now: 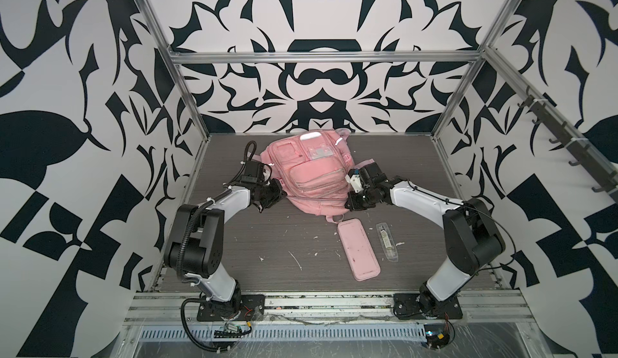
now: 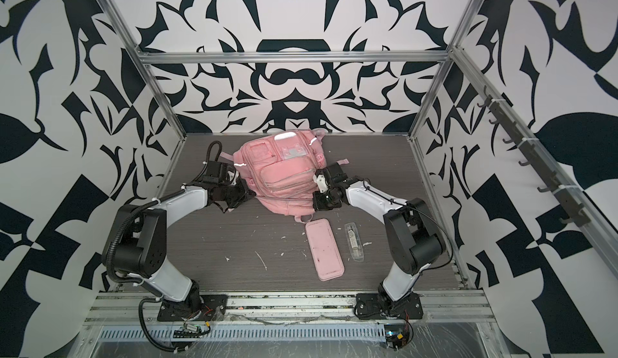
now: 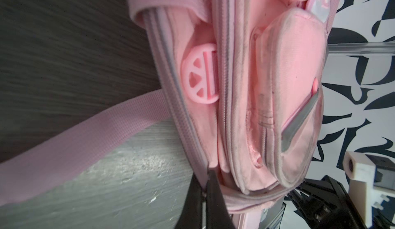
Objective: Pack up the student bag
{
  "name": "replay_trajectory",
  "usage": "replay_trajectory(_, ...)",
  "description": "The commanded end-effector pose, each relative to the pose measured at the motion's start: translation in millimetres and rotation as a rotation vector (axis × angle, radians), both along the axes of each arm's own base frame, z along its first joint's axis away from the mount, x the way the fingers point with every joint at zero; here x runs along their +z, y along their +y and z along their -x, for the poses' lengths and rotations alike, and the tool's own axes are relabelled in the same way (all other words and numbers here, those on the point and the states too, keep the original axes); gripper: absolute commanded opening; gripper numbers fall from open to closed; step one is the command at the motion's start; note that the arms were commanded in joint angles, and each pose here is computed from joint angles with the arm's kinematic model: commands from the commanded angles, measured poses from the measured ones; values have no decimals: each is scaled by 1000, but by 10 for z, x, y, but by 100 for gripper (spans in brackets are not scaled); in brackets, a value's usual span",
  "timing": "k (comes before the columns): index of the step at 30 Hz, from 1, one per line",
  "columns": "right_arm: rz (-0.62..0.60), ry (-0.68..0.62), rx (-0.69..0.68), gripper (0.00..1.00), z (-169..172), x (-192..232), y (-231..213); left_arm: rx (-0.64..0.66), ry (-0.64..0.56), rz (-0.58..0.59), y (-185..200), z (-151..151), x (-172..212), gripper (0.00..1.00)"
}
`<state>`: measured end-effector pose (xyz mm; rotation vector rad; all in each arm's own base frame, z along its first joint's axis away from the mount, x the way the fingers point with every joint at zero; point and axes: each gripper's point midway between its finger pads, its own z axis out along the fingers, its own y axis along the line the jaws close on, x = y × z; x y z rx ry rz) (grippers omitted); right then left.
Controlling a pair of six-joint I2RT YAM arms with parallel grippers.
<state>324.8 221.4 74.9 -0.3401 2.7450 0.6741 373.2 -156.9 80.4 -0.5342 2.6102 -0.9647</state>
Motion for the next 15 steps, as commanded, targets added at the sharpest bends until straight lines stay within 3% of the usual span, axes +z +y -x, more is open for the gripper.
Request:
replay_trajectory(1,127,70,-83,0,38,-95,-392,185,-53,-143,568,-412,-16,0)
replay_trajectory(4,16,66,-9,0,89,-30,-4,177,-66,-119,512,-613,31,0)
replay_trajectory(9,12,59,157,0,214,-66,693,109,-51,-36,299,-926,98,1)
replay_trajectory(10,3,58,179,0,218,-72,829,98,-51,-22,269,-952,126,7)
replay_trajectory(13,-13,52,227,0,194,-100,1151,88,-63,-23,257,-887,222,41)
replay_trajectory(15,-27,46,248,0,165,-106,1328,85,-68,-30,274,-768,268,52)
